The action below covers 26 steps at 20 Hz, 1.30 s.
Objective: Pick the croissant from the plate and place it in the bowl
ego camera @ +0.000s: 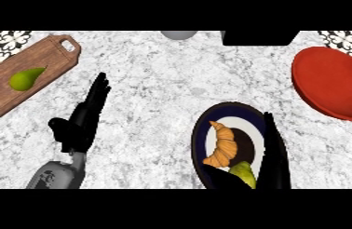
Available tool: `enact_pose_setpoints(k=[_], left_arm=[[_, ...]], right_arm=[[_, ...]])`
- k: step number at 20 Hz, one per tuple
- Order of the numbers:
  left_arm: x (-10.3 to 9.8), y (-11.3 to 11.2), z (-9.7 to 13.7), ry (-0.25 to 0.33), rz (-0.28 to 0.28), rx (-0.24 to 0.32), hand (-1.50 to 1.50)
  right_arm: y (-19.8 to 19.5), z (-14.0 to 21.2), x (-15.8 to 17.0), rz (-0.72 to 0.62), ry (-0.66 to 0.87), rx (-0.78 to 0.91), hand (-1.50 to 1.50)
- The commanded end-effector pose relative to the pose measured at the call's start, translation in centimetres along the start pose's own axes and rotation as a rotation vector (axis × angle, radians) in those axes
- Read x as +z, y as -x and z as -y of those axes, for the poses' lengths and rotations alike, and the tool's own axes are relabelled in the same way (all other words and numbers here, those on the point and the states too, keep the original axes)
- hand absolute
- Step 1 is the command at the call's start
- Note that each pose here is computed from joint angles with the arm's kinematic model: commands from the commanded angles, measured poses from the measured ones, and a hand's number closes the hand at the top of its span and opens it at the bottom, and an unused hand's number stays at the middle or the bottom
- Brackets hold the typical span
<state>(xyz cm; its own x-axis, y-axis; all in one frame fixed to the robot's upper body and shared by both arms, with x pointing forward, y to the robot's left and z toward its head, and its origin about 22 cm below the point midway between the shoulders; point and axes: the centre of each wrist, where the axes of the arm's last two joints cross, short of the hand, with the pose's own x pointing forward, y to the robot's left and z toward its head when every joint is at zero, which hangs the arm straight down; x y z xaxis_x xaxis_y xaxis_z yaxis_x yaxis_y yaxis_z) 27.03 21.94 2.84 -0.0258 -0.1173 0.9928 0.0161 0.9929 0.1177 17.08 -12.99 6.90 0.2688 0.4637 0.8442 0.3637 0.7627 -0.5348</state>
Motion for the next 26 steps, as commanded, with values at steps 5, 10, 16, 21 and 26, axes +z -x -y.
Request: enact_pose_setpoints(k=[5, 10, 16, 21, 26], left_arm=[[-1.1, -0.8, 0.6, -0.002, 0.005, -0.001, 0.0], [1.3, 0.8, 0.0, 0.01, -0.005, 0.007, 0.0], [-2.1, -0.5, 1.7, 0.012, 0.002, 0.004, 0.0], [0.6, -0.9, 2.6, 0.019, 0.012, 0.015, 0.0], [-1.0, -0.5, 0.9, 0.017, -0.012, 0.029, 0.0]], right_arm=[[-1.6, -0.3, -0.9, -0.155, -0.12, 0.108, -1.5], [-0.3, -0.2, 1.7, -0.117, -0.146, 0.062, -1.5], [-0.3, 0.3, 1.5, -0.068, -0.133, -0.056, -1.5], [0.2, -1.6, 1.4, -0.052, -0.139, -0.104, -1.5], [1.3, -1.8, 2.4, -0.086, -0.147, -0.15, -1.5]])
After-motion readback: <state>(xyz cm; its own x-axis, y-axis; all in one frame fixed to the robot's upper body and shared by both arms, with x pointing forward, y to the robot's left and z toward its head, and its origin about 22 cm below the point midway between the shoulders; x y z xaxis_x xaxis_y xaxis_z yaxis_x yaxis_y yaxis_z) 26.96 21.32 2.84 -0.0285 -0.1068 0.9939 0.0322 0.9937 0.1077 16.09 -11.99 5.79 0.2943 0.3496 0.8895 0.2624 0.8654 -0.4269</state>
